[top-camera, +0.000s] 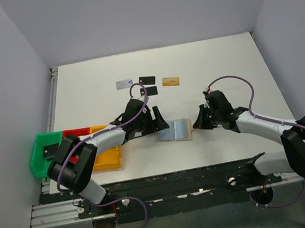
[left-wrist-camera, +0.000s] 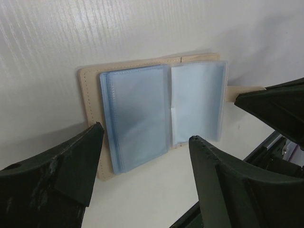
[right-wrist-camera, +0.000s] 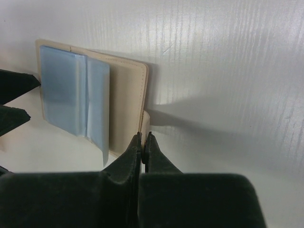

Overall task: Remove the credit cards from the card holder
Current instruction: Remove the credit card from the card holder.

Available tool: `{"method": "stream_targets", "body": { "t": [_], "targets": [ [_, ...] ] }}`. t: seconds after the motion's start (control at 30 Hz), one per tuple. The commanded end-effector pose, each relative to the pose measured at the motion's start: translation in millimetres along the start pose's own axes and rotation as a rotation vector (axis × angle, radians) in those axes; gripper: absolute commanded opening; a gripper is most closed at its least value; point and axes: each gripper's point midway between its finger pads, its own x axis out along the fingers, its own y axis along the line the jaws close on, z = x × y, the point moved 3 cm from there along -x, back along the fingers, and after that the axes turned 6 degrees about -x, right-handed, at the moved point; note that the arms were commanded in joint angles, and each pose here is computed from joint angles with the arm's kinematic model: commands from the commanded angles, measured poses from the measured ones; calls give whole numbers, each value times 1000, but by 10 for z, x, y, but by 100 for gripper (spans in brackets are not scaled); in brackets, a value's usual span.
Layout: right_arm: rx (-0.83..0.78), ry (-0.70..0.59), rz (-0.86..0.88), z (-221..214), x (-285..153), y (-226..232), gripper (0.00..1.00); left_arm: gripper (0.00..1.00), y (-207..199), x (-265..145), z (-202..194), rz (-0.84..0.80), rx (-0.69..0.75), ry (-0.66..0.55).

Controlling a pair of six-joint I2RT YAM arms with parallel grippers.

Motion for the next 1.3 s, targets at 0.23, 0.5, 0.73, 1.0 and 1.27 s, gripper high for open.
{"method": "stream_targets", "body": {
  "t": [0.23, 0.5, 0.73, 1.0, 1.27],
  "targets": [
    [-8, 0, 41, -32, 6, 31, 0, 83, -2, 102, -55, -5, 19, 53],
    [-2, 19, 55, -70, 53, 40, 0, 80, -256, 134, -92, -128, 96, 82],
    [-3, 23, 56, -84, 57, 36, 0, 78, -459, 180, -136, -157, 182, 117],
    [-2, 25, 31, -121, 62, -20, 0, 78, -751, 142, -155, -209, 303, 106],
    [-14, 16, 1, -121, 35, -69, 0, 79, -965, 180, -255, -180, 431, 138]
  ]
}}
